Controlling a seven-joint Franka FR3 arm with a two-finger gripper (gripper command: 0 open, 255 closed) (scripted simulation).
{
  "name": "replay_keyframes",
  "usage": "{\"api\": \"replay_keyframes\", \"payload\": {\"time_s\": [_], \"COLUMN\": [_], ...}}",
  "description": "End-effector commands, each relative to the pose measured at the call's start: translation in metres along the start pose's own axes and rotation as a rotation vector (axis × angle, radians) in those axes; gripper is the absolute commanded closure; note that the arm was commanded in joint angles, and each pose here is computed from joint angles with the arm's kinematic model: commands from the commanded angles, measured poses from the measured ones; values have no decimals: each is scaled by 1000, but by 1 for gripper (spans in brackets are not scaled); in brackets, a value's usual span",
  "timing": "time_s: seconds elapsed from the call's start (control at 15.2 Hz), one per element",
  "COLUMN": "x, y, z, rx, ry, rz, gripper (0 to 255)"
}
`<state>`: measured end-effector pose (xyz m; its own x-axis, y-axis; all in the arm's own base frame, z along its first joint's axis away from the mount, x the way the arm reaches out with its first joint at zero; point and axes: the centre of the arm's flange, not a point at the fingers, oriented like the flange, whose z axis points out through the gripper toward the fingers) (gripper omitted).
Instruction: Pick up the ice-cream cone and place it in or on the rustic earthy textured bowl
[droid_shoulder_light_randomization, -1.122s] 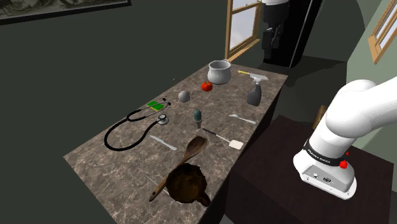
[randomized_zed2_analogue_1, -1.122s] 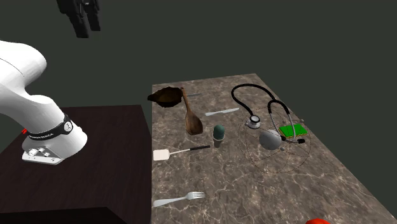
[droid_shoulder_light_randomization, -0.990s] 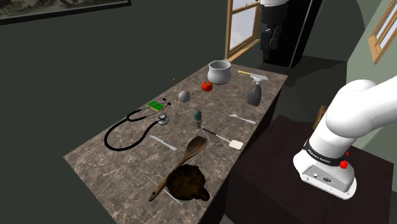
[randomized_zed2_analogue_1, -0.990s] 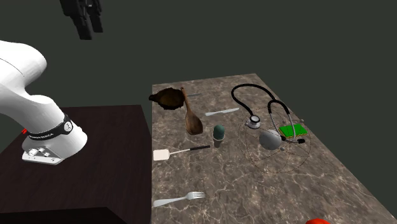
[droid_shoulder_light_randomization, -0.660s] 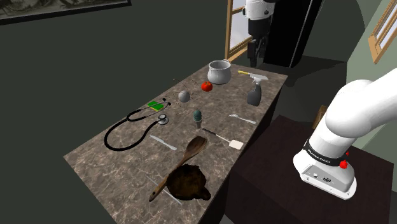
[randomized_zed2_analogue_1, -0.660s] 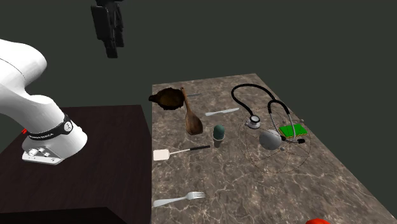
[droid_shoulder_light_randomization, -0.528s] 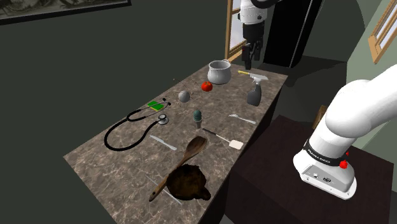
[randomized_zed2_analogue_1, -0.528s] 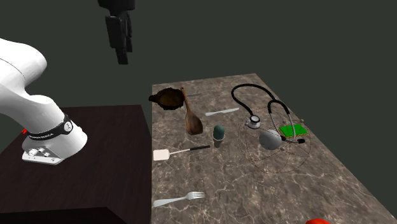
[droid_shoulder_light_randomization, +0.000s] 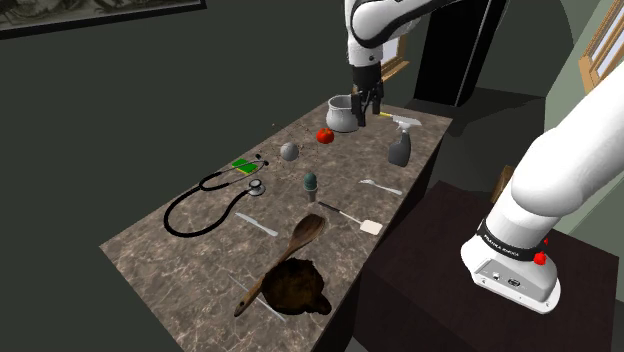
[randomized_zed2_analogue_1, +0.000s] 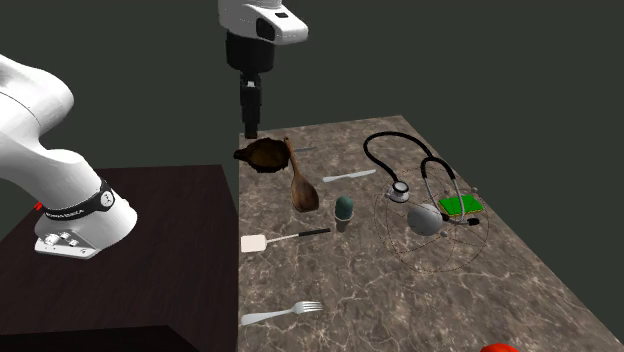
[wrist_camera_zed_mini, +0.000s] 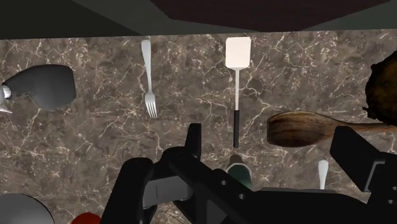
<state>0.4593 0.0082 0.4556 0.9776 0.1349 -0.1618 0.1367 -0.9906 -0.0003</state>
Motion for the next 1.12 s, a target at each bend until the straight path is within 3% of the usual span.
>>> {"api": "replay_keyframes", "payload": {"time_s": [0.0,1.06], "x": [23,197], "y": [3,18], "z": [17,153], "rx": [16,144], "ry": [-8,-80], "rz": [2,16], "gripper": [0,0]}}
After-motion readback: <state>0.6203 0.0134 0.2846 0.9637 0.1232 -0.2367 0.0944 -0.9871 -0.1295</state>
